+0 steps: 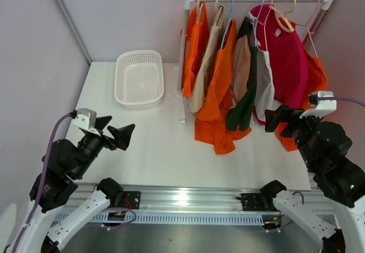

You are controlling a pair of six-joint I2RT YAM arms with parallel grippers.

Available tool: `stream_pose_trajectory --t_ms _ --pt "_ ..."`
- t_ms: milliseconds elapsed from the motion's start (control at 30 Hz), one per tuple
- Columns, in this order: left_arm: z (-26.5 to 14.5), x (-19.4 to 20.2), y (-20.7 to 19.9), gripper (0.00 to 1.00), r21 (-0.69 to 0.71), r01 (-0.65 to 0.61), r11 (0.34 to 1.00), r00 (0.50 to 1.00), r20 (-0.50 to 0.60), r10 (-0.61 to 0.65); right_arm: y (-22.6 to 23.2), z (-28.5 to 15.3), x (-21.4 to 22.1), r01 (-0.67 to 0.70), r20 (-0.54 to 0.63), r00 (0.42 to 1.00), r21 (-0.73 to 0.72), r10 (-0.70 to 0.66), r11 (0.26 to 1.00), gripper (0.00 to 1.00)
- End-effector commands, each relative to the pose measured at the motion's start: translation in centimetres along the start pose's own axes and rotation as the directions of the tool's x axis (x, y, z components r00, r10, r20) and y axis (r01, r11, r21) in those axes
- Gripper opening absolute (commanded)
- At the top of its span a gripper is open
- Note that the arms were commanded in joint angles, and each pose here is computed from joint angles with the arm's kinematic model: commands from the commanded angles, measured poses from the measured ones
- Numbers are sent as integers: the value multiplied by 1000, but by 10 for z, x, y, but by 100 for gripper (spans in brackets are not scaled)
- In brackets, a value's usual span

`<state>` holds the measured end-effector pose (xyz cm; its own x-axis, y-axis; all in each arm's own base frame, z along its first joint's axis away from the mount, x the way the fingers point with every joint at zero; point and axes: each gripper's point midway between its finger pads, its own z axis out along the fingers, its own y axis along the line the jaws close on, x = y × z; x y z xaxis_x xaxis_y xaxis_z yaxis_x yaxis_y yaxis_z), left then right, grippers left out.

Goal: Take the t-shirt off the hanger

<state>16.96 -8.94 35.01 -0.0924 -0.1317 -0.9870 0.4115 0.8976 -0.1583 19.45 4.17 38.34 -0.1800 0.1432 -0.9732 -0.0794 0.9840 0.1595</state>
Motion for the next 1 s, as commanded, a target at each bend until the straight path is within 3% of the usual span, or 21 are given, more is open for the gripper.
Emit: stream_pose_trajectory --t_ms 0,333,500,767,867,900,967 --pt "1 -3 -2 99 11 -14 1000 1000 15 14 2 -6 -12 -24 54 998 -25 25 999 99" --pt "7 -8 -6 100 21 -21 1000 1000 -9 21 2 -4 -7 -16 35 999 -21 16 1000 100" --pt "24 -14 -11 100 13 -20 1000 997 -75 21 6 -2 -7 -23 29 999 -32 24 999 99" --pt "39 -57 -18 100 12 -14 1000 1000 6 14 17 8 -12 -40 8 999 -50 40 998 100" --pt "59 -64 -19 100 -13 -30 999 999 -33 29 21 13 -14 -48 5 999 -58 48 997 99" --pt "58 -86 -23 99 -3 -24 1000 1000 2 24 21 13 -15 -50 8 999 -58 51 997 100" --pt "82 -80 -27 100 -11 -37 999 998 -55 36 22 15 -16 -52 9 999 -57 53 997 99"
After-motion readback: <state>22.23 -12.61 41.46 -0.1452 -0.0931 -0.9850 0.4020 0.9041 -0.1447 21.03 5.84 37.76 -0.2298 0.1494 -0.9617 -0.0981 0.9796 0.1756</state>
